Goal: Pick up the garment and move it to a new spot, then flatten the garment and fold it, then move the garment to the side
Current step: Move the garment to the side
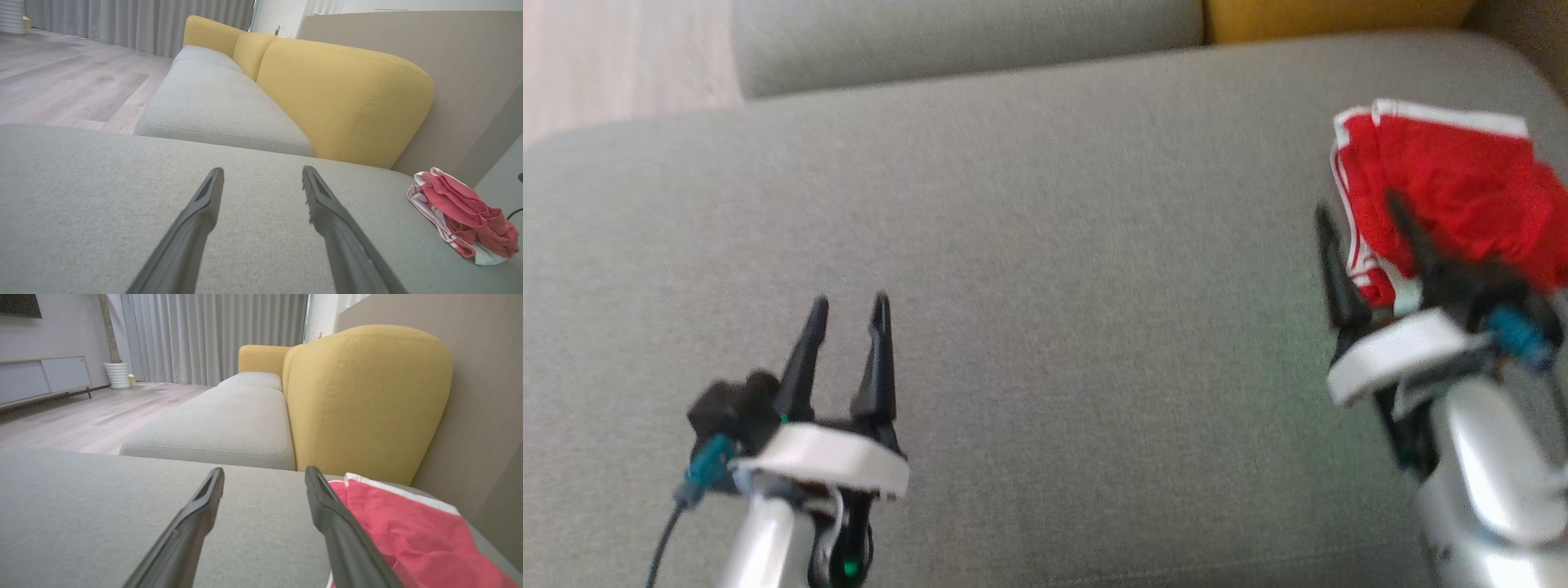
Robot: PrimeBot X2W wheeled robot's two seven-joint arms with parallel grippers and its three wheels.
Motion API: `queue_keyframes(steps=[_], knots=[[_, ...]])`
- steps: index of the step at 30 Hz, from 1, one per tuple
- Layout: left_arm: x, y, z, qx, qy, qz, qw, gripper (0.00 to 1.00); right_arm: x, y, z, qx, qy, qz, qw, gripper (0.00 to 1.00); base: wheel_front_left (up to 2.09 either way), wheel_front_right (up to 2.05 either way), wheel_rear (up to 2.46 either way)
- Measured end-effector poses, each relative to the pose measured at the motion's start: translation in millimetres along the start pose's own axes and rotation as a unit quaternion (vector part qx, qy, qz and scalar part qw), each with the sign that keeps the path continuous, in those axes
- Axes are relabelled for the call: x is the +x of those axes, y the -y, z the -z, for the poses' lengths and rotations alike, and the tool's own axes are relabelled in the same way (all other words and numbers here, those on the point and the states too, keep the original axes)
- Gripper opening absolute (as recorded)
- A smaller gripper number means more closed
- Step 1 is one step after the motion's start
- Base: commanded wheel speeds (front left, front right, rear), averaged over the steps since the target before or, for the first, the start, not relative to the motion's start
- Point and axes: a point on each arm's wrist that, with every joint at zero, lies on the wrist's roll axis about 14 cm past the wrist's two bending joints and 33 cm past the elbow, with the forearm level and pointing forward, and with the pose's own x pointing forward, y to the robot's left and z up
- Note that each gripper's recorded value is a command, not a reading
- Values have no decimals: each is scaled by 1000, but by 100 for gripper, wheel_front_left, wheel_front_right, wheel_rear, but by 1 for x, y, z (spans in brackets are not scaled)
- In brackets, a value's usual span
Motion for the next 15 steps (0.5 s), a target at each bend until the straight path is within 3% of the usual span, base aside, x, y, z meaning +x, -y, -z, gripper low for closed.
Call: queue_keyframes(steps=[4, 15], knots=[[-24, 0, -1, -1, -3, 0, 1000, 100, -24, -17, 5, 34, 11, 5, 999, 100, 0, 0, 0], [-55, -5, -2, 16, -2, -13, 1000, 100, -64, -40, 26, 45, 4, 8, 999, 100, 0, 0, 0]])
